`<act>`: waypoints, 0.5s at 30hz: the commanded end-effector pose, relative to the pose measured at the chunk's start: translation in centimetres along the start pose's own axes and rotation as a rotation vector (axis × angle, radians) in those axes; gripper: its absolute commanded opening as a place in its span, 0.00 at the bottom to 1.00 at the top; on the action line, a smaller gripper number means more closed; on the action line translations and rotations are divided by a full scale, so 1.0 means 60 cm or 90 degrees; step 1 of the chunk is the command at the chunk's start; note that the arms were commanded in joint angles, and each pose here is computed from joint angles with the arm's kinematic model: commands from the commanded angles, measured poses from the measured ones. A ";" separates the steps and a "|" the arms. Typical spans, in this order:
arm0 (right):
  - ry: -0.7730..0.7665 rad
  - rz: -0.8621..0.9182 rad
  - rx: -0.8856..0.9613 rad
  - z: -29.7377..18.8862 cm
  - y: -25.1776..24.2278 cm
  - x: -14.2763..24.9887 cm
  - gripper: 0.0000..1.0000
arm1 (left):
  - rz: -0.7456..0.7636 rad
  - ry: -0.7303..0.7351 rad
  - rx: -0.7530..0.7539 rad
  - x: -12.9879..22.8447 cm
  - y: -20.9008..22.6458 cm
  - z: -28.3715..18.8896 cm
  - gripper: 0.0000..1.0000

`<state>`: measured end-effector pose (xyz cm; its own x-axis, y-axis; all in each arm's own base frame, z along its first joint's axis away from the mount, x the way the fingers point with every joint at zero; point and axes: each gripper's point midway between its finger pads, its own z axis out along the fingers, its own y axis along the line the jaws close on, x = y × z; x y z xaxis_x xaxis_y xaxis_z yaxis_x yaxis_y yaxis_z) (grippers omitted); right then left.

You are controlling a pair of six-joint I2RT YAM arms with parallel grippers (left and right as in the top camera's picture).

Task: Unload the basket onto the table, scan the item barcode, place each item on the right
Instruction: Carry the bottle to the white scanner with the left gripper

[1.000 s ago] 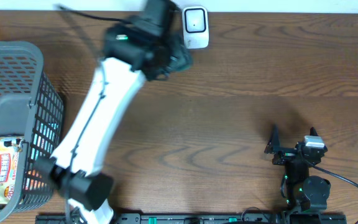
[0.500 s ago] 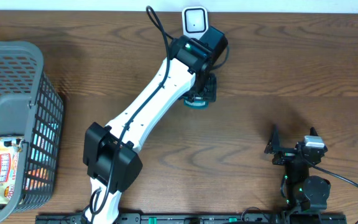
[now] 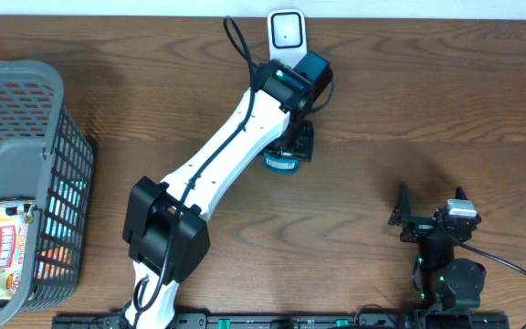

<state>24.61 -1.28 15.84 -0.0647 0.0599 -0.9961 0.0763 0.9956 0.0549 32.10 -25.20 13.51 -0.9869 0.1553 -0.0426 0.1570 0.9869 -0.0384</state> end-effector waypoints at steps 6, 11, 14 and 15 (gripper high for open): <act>0.001 -0.006 -0.003 0.000 0.002 0.001 0.99 | 0.023 -0.009 0.007 0.000 0.000 0.023 0.67; 0.001 -0.006 -0.003 0.000 0.002 0.001 0.99 | 0.023 0.013 0.052 0.010 -0.020 0.050 0.67; 0.001 -0.006 -0.003 0.000 0.002 0.001 0.99 | 0.023 0.023 0.065 0.015 -0.025 0.057 0.67; 0.001 -0.006 -0.003 0.000 0.002 0.001 0.99 | 0.023 0.024 0.065 0.015 -0.025 0.057 0.67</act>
<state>24.61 -1.28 15.84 -0.0647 0.0599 -0.9961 0.0763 0.9956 0.0549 31.85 -26.35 9.93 -0.9833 0.1796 -0.0288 0.1816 0.9784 -0.0992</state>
